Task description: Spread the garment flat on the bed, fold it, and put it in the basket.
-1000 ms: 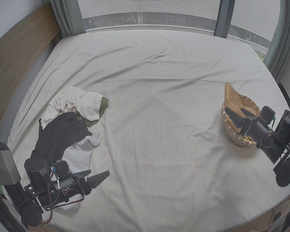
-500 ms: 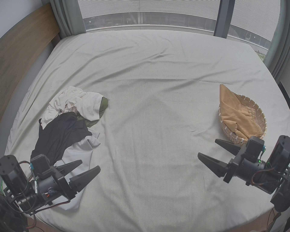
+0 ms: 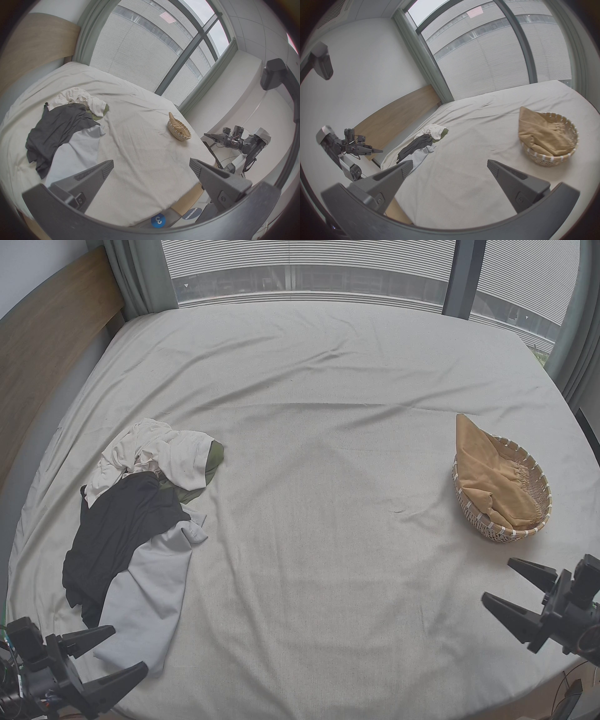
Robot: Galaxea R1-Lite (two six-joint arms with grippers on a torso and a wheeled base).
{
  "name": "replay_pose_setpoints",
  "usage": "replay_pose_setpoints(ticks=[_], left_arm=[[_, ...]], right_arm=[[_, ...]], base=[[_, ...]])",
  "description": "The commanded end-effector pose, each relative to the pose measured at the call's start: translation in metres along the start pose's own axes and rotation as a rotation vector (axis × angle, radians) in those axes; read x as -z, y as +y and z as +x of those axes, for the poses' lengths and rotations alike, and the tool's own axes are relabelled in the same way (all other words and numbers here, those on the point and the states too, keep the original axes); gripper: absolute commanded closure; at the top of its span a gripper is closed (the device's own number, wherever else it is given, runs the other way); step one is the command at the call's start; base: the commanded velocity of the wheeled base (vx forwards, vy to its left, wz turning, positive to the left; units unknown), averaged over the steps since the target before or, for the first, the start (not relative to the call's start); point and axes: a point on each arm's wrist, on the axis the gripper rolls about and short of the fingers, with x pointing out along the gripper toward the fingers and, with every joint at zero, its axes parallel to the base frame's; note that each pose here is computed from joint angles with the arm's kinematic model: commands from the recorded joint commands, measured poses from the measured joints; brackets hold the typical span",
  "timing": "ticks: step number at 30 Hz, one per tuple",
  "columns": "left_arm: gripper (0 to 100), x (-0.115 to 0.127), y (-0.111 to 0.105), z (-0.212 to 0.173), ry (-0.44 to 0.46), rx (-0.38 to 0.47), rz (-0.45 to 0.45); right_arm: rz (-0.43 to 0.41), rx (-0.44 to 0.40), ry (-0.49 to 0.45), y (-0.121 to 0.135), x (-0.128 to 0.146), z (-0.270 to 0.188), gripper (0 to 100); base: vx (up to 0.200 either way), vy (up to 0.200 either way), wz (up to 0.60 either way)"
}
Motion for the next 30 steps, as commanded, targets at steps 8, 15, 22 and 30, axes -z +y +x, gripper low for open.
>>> replay_pose_setpoints(ticks=[8,15,22,30], left_arm=[[0,0.036,-0.003,-0.049,-0.108,-0.003,0.036],[0,0.052,0.000,-0.056,-0.127,-0.028,0.039],[0,0.054,-0.002,-0.057,-0.199,-0.169,0.039],[0,0.054,0.000,-0.059,-0.266,-0.363,0.131]], right_arm=[[-0.038,0.235,-0.127,0.009,0.056,-0.113,0],[-0.030,0.405,-0.123,0.007,0.067,-0.117,0],[-0.139,0.590,-0.043,0.005,0.076,-0.118,0],[-0.143,0.591,-0.116,0.009,0.079,-0.122,0]], base=[[0.000,0.000,0.00],[0.000,0.000,0.00],[0.000,0.000,0.00],[0.000,0.000,0.00]])
